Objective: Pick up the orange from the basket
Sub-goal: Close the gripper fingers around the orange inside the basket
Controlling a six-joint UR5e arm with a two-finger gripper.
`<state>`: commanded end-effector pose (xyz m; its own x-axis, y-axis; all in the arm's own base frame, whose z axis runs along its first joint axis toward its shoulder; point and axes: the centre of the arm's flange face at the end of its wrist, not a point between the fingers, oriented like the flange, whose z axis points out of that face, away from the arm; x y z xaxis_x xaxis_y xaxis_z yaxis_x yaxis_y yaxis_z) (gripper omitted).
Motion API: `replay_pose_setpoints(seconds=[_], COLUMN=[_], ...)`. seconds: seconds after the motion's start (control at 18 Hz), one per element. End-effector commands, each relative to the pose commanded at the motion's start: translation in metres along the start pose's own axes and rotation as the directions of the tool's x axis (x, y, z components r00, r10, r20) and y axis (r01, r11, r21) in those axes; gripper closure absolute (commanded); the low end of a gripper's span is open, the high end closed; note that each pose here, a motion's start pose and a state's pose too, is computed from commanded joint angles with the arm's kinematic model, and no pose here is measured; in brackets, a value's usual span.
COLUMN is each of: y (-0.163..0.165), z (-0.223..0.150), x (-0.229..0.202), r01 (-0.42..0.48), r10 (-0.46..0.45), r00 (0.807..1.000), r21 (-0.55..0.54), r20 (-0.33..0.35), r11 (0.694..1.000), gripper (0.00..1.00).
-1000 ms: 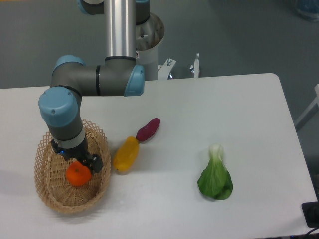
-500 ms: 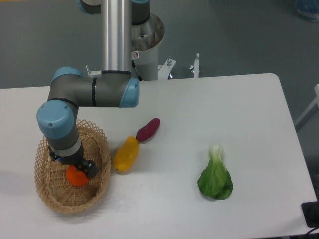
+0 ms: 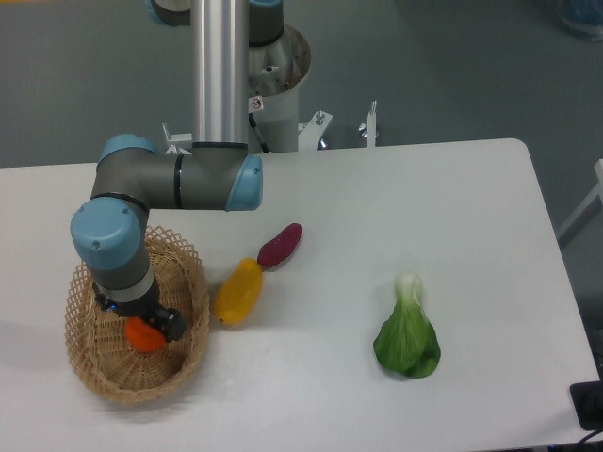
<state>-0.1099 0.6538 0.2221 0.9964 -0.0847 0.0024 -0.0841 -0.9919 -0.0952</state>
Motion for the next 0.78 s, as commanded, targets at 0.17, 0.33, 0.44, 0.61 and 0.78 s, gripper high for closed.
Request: replay_pose_setpoints(seconds=[0.17, 0.33, 0.44, 0.61, 0.78], y=[0.0007, 0.0014, 0.0012, 0.0014, -0.0001], z=[-0.0001, 0.0005, 0.0016, 0.0006, -0.0033], x=[0.0003, -0.0004, 0.0005, -0.0004, -0.001], r01=[0.003, 0.003, 0.0, 0.0, -0.003], r10=[-0.003, -0.003, 0.0, 0.0, 0.003], r00=[1.0, 1.0, 1.0, 1.0, 1.0], r21=[0.001, 0.0, -0.001, 0.0, 0.007], r20=[0.001, 0.0, -0.001, 0.0, 0.004], r11=[1.0, 1.0, 1.0, 1.0, 1.0], gripper=[0.22, 0.28, 0.3, 0.36, 0.39])
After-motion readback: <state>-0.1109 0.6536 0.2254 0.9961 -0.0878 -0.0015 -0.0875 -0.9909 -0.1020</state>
